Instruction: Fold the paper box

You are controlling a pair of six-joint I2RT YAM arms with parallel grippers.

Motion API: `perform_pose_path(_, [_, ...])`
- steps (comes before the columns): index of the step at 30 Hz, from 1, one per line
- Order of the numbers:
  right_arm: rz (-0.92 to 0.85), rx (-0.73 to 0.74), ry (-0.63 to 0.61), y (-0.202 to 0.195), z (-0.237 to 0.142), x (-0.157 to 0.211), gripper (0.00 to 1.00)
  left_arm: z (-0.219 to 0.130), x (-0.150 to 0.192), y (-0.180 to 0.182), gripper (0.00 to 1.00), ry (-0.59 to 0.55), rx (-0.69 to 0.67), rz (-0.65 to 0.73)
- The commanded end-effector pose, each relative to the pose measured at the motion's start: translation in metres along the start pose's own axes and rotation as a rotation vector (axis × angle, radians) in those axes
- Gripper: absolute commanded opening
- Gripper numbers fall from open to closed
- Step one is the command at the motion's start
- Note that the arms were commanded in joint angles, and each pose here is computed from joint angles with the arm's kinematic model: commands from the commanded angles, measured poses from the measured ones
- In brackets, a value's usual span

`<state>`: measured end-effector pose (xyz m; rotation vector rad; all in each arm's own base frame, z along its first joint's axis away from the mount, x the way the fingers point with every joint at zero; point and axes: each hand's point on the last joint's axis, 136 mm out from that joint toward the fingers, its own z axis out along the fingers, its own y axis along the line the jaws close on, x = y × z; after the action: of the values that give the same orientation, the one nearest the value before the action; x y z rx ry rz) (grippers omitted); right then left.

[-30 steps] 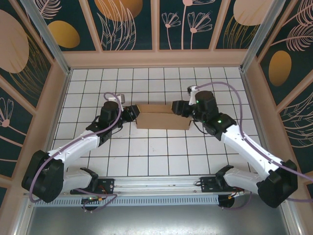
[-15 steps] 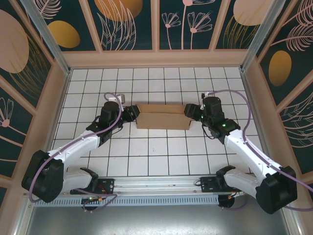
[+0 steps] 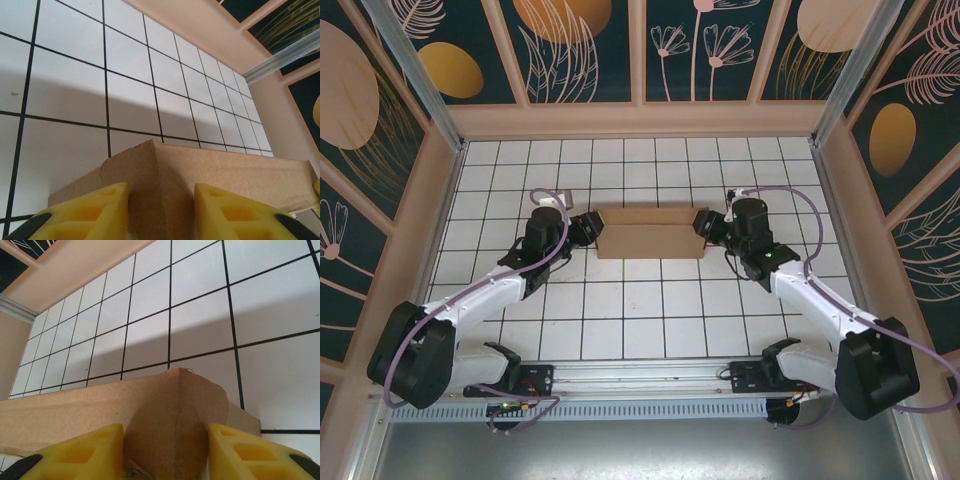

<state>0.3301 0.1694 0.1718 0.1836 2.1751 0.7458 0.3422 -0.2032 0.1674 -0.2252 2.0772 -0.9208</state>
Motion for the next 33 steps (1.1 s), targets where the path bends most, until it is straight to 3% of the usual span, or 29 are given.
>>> perform_pose_path(1, [-0.045, -0.202, 0.001, 0.044, 0.004, -0.004, 0.44, 0.004, 0.004, -0.028, 0.37, 0.016, 0.13, 0.005])
perform_pose_path(19, [-0.096, -0.271, -0.084, 0.068, 0.028, -0.045, 0.44, 0.027, -0.054, -0.052, 0.37, -0.133, 0.172, 0.073])
perform_pose_path(33, [-0.071, -0.262, -0.041, 0.051, 0.066, -0.058, 0.45, 0.053, -0.063, -0.034, 0.37, -0.14, 0.128, 0.052])
